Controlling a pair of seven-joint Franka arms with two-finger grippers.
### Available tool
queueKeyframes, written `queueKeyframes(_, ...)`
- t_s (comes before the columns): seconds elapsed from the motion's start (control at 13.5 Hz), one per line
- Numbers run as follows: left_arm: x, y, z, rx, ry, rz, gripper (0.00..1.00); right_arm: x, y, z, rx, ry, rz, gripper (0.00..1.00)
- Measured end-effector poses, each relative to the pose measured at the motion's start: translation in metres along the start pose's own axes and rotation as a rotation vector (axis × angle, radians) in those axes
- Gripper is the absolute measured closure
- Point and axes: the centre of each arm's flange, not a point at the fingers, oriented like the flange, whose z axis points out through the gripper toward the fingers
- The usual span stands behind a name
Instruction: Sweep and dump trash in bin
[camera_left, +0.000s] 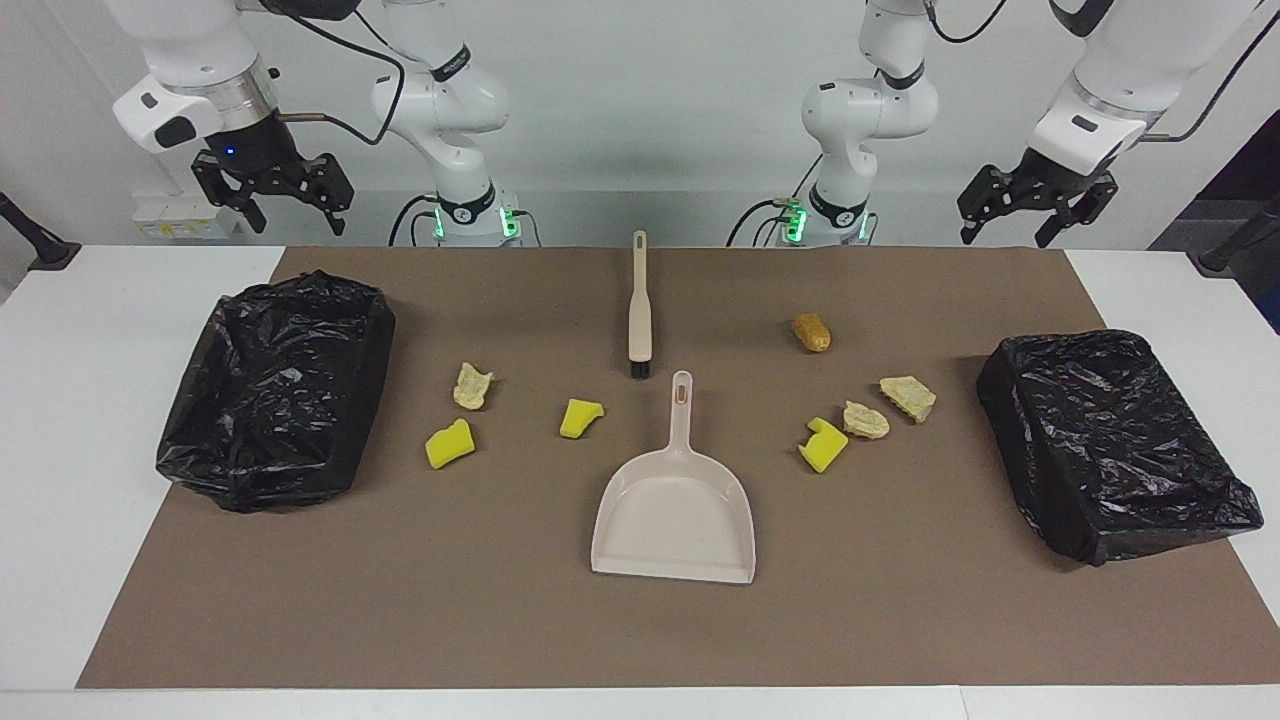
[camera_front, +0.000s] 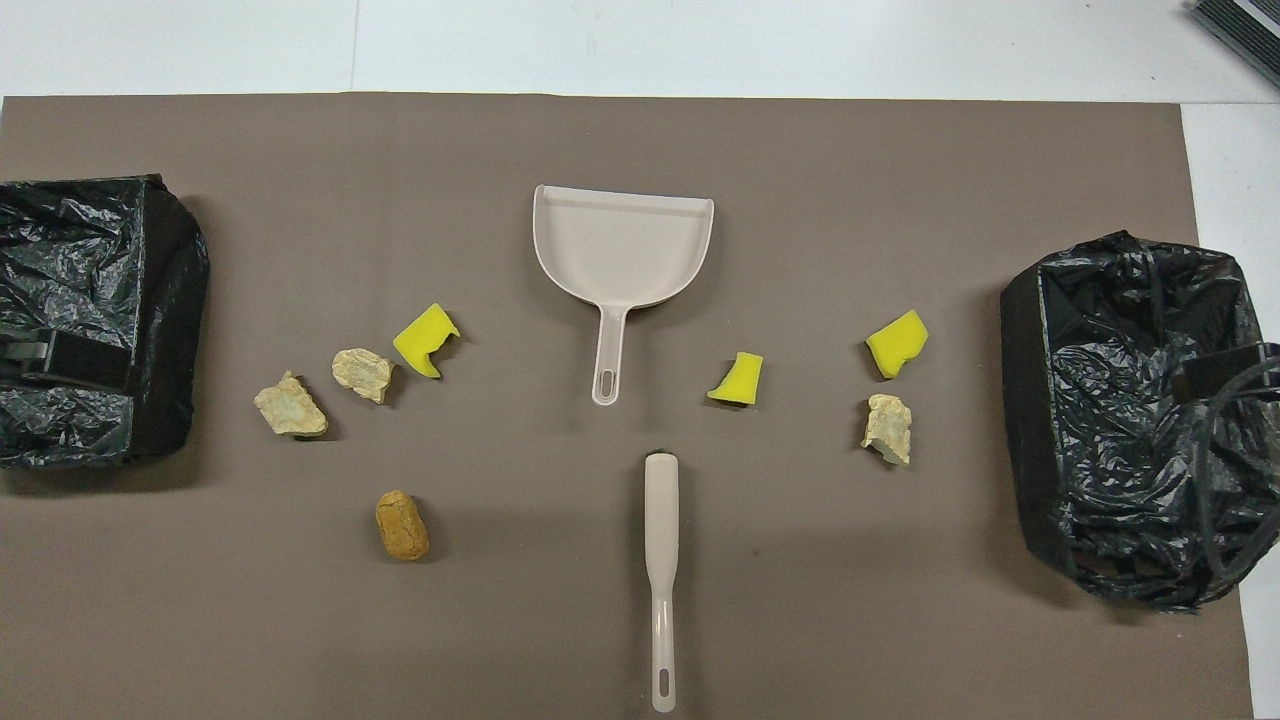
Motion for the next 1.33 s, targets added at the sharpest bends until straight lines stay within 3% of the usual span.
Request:
queueKeyframes(0.81, -0.001, 0.001, 0.0, 0.0, -0.005, 0.001, 0.0, 0.0, 0.0, 0.0, 0.0, 0.0, 0.0, 0.0)
queueKeyframes(1.11, 0.0, 0.001, 0.002, 0.0, -0.008, -0.001, 0.0, 0.002, -0.011, -0.001, -0.002, 0.019, -0.07, 0.0)
queueKeyframes(1.33, 0.0, 0.002, 0.005, -0.001, -0.015, -0.001, 0.0, 0.004, -0.028, 0.004, -0.001, 0.012, -0.025, 0.0)
